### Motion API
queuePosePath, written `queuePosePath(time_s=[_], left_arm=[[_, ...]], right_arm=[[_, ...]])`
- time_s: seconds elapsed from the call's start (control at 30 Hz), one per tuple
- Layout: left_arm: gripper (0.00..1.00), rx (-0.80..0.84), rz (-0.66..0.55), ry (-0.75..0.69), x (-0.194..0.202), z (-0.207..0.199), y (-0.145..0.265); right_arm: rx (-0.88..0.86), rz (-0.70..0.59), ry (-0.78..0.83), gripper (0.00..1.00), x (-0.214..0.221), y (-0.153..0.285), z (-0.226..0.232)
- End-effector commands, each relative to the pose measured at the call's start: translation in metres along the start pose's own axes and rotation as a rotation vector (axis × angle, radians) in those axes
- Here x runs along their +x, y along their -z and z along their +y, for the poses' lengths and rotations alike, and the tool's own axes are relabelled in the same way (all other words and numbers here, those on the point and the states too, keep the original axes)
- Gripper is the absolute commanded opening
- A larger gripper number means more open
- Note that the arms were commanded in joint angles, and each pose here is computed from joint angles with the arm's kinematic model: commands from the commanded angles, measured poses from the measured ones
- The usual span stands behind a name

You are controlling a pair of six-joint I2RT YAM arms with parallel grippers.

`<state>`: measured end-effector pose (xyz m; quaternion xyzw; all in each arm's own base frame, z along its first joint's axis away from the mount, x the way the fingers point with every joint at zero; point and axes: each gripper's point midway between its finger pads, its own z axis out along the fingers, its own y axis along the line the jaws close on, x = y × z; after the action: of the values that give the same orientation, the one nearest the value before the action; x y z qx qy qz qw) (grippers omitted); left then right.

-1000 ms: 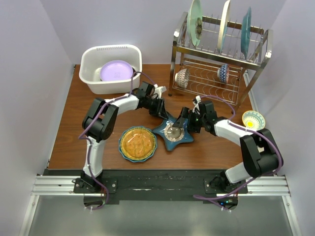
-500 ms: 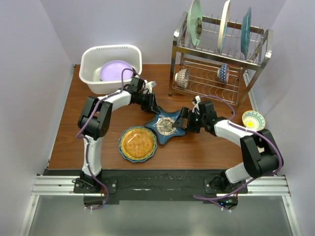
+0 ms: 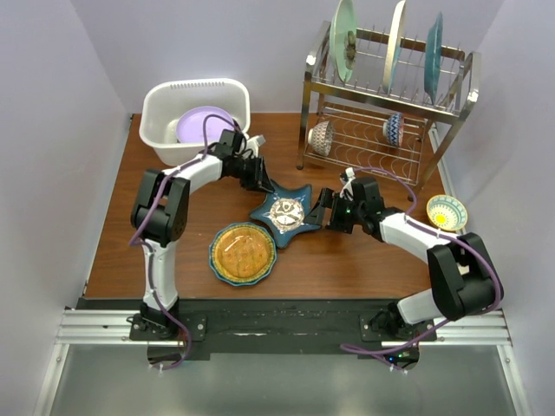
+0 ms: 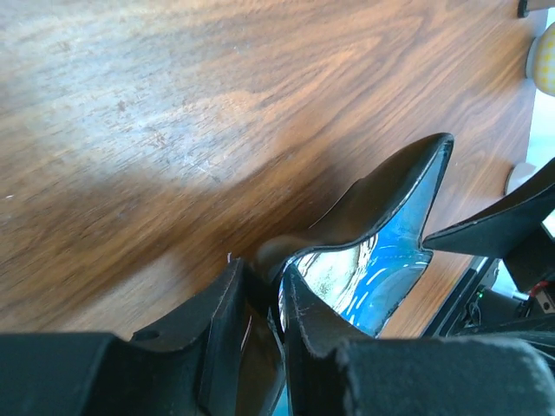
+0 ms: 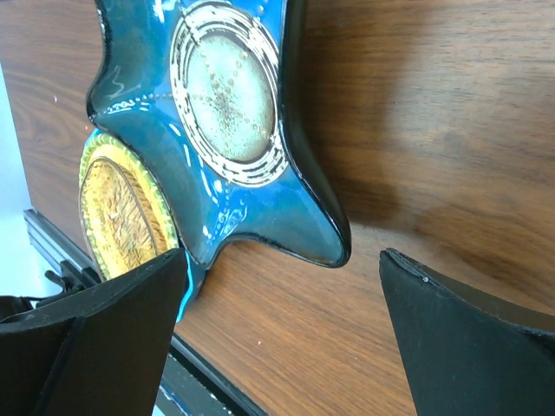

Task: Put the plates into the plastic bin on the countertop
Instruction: Pick up the plate at the center of the board.

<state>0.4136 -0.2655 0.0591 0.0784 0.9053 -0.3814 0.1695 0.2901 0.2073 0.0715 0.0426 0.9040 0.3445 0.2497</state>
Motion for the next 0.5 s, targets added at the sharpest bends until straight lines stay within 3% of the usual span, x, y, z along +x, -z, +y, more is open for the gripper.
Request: queuePosePath(time_s=[0.0,0.47], left_arm=[[0.00,0.103,-0.134,-0.081,-0.047,-0.048,0.046],[0.00,0.099,-0.211,-0.107,-0.071,-0.064,0.074]], right_arm=[[-0.040,-0.017,0.025,0.96,-0.002,0.004,0.010],[-0.061,-0.030,0.029,0.97,-0.004,0.009,0.016]])
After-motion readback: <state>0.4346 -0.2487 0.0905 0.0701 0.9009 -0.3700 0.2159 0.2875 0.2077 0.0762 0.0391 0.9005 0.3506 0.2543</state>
